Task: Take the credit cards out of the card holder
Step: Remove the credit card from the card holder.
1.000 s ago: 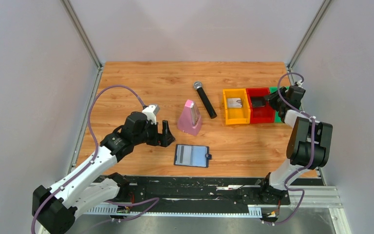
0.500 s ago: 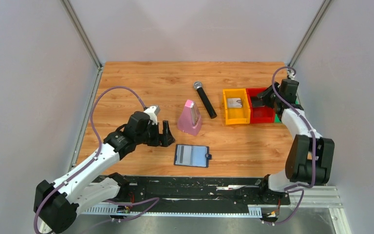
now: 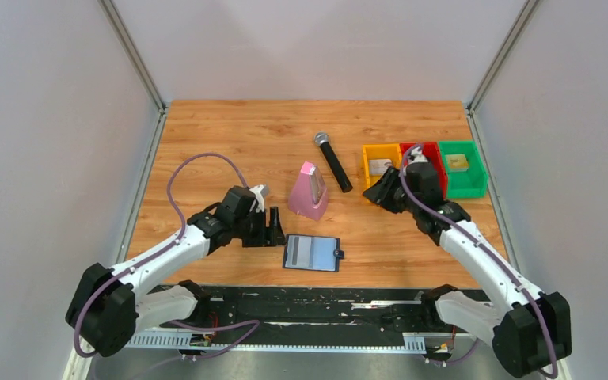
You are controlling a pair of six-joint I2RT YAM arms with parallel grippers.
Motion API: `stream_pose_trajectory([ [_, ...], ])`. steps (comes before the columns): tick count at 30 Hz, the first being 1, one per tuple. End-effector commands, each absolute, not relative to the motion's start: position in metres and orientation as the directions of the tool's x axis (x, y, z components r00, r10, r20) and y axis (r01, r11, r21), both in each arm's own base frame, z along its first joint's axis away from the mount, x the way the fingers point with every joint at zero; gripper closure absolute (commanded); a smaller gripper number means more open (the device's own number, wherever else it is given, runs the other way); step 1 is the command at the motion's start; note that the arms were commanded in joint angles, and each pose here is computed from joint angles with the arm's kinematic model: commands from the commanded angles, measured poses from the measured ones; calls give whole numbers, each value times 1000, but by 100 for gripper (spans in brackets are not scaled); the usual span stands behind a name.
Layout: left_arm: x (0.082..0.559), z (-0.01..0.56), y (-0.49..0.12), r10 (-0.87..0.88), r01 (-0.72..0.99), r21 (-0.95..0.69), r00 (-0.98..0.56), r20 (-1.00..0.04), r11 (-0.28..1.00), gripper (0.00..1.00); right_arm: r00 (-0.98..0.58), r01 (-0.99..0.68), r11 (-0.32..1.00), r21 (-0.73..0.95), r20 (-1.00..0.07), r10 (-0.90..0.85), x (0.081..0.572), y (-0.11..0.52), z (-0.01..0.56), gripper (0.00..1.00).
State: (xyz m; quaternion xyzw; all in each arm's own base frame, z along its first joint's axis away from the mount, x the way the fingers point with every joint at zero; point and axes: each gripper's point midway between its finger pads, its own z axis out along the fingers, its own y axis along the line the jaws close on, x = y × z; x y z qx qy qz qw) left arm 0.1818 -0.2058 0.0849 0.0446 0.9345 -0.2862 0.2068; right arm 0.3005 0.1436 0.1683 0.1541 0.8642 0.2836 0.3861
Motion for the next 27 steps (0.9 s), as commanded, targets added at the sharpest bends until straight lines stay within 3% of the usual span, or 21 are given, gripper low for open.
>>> stream_pose_trajectory([
  [1,186,82,-215,-76,185,-564,-910,-409,805,24,-730,68,801,594,-518,446,260,185,147,59],
  [14,197,129,-151,-225,98,-427,-734,-641,899,19,-833,18,902,432,-492,252,211,306,107,39],
  [27,194,145,-128,-288,52,-422,-655,-699,905,16,-881,-6,976,216,-464,98,199,347,57,35],
])
